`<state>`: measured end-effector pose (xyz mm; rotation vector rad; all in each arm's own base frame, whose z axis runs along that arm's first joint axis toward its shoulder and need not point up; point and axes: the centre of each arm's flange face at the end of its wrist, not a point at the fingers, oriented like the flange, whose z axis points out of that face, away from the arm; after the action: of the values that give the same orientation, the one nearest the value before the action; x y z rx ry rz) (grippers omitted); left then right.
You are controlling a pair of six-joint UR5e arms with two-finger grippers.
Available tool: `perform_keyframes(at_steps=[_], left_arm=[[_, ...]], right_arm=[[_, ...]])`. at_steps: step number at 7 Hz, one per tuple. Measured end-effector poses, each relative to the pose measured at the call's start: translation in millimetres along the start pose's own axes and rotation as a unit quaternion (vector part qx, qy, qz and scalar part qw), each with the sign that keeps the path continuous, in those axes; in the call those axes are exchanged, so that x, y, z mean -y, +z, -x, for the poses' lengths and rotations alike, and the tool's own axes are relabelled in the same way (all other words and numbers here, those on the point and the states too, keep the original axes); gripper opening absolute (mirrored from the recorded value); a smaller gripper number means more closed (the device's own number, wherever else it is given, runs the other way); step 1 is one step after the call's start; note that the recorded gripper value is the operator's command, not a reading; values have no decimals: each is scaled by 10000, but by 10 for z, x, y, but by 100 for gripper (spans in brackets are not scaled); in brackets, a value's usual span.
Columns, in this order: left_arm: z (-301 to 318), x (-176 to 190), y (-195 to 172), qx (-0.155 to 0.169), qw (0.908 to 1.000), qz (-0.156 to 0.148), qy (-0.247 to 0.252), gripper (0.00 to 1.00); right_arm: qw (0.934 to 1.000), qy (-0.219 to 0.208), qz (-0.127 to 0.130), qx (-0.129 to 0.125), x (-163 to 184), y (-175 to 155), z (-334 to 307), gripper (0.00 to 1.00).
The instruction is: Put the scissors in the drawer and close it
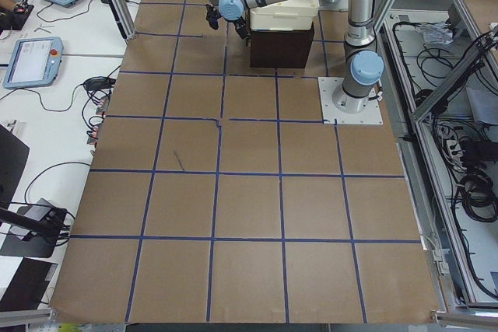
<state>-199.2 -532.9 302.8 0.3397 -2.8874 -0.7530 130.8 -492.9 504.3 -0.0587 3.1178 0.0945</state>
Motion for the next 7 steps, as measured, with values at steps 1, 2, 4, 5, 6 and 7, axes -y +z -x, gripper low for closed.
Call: perform_keyframes(at_steps=[1, 2, 4, 5, 6, 7], left_arm=[[3, -6, 7, 8, 10000, 33, -8, 100], [6, -12, 14, 14, 10000, 67, -18, 100], [-11, 14, -29, -40, 10000, -71, 30, 100], [-31, 61, -110, -107, 9993, -330, 114, 100], [-54, 127, -261, -203, 9967, -757, 217, 100], [-55, 207, -441, -325, 9909, -1274, 301, 100]], right_arm=[[10000, -8, 22, -25, -2, 18, -7, 100], [10000, -12, 32, -37, -6, 20, -9, 100], [9999, -12, 112, -46, 3, 73, -11, 100], [9999, -13, 147, -48, -2, 100, -12, 100], [9998, -13, 170, -48, -4, 120, -12, 100], [9998, -14, 182, -50, -2, 131, -13, 100]])
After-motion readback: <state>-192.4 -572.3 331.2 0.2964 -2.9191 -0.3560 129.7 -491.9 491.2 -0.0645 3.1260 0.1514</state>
